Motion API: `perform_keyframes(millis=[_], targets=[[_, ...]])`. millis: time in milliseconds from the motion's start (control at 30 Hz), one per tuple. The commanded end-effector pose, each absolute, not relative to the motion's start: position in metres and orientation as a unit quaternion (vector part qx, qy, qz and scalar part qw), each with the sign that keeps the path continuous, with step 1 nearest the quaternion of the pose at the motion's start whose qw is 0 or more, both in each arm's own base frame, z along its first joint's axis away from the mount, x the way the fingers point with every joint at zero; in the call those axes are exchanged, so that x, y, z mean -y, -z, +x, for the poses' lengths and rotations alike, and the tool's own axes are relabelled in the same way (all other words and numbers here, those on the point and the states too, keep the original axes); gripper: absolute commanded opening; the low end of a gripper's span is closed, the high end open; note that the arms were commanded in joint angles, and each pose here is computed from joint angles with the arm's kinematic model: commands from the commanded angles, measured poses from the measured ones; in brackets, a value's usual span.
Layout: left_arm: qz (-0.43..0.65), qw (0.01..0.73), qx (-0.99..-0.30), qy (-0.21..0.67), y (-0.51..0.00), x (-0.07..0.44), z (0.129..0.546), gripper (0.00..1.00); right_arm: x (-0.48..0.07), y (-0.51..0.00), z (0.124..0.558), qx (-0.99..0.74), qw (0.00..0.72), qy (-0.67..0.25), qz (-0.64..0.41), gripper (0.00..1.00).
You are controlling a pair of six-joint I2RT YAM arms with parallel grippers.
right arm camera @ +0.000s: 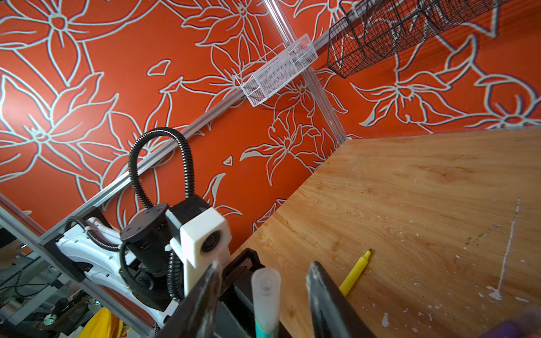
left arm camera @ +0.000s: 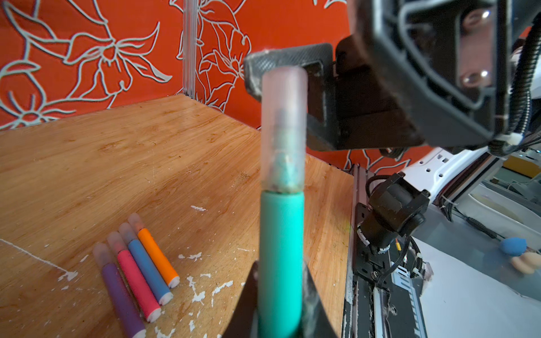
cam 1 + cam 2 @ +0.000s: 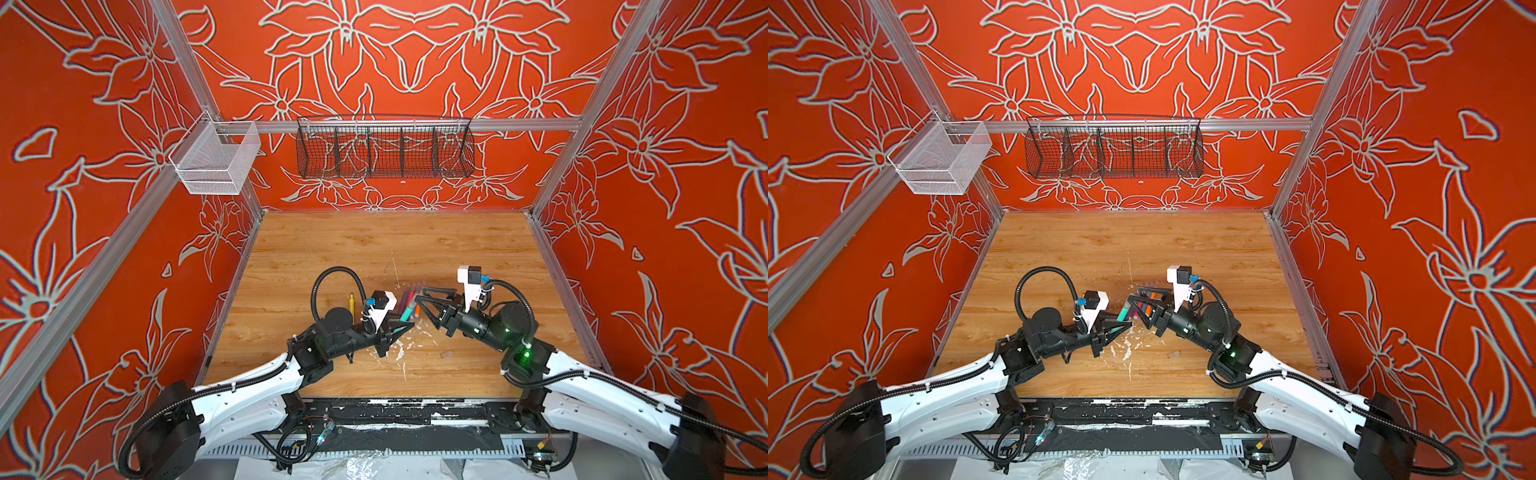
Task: Insert the pens into the pen caps
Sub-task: 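Press the cap down onto the green marker with the right gripper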
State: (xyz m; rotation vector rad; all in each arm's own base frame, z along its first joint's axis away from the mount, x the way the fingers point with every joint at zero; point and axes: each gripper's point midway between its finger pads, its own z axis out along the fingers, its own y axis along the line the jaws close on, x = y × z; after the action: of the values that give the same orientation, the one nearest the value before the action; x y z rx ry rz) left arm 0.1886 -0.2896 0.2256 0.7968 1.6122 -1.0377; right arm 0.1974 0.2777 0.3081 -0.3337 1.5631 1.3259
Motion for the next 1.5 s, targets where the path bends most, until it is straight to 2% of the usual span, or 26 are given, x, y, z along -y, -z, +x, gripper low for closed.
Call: perform_keyframes(millis=[0,400,633,733,1000,1267,1467], targets=[[0.350,0.519,-0.645,0.439,-0.238,0.294,0.182,0.00,-0.280,-0.324,0.203,-0.642,0.520,-0.547,-0.134,0.51],[0.346,0.521,-0.652,0.428,-0.234,0.292,0.186,0.00,-0.299,-0.325,0.203,-0.641,0.493,-0.567,-0.153,0.28],[0.334,0.527,-0.655,0.426,-0.238,0.290,0.190,0.00,-0.302,-0.315,0.202,-0.648,0.481,-0.570,-0.155,0.10],[0.327,0.532,-0.654,0.427,-0.244,0.290,0.192,0.00,-0.303,-0.306,0.202,-0.656,0.475,-0.565,-0.156,0.00],[0.308,0.579,-0.635,0.409,-0.293,0.286,0.209,0.00,-0.311,-0.278,0.200,-0.671,0.449,-0.568,-0.162,0.00],[0.282,0.602,-0.601,0.444,-0.344,0.274,0.235,0.00,-0.313,-0.259,0.188,-0.674,0.440,-0.564,-0.182,0.00],[0.271,0.619,-0.602,0.425,-0.358,0.274,0.258,0.00,-0.313,-0.239,0.176,-0.688,0.420,-0.557,-0.200,0.00]])
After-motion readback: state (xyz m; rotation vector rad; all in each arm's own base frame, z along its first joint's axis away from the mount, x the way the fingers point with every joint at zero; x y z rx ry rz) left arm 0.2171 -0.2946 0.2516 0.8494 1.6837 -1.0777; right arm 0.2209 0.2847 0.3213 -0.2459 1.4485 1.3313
